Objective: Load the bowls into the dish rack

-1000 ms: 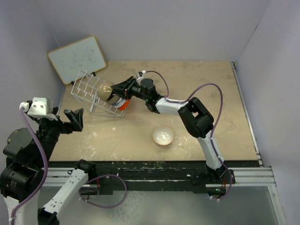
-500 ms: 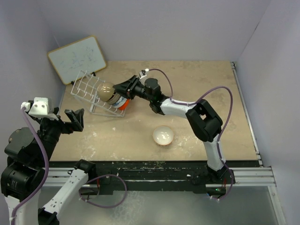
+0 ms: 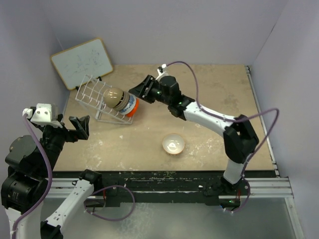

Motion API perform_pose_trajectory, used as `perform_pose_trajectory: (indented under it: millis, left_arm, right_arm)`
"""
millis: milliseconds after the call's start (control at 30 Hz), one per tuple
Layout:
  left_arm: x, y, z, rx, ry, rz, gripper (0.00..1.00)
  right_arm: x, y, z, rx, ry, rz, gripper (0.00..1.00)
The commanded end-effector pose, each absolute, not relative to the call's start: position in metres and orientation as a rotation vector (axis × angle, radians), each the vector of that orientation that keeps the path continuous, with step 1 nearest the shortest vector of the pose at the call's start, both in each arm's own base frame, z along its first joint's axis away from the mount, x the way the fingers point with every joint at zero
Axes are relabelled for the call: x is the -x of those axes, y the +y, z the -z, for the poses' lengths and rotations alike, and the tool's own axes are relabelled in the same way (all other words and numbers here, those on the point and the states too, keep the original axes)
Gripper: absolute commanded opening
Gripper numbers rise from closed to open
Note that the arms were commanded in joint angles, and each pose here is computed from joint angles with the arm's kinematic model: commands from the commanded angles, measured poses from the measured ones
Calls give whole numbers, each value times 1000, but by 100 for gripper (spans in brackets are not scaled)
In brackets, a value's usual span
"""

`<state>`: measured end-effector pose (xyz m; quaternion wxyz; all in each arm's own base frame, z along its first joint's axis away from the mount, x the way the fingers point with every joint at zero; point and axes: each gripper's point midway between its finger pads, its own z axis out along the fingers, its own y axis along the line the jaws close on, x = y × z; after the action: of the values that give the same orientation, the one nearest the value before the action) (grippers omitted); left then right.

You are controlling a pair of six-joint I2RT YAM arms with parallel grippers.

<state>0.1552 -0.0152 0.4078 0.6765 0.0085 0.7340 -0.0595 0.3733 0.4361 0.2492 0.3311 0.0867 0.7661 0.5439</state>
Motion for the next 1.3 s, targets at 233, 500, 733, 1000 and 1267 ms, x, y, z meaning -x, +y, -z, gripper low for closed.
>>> perform_pose_trajectory:
  millis: [233, 500, 733, 1000, 1267]
  left_arm:
    - [-156, -19, -428, -13, 1578, 169, 99]
    - [-160, -24, -428, -18, 1573, 196, 99]
    - [-157, -21, -427, -12, 1578, 184, 99]
    - [-153, -17, -420, -3, 1589, 167, 99]
    - [-152, -15, -417, -1, 1593, 158, 99]
  right_arm:
    - [-287, 310, -173, 157, 2362, -559, 55]
    - [-207, 280, -124, 323, 2534, -208, 56]
    - [-202, 282, -91, 452, 2580, -57, 55]
    - [-201, 291, -66, 530, 2598, 33, 50]
    - [-204, 293, -61, 539, 2593, 60, 23]
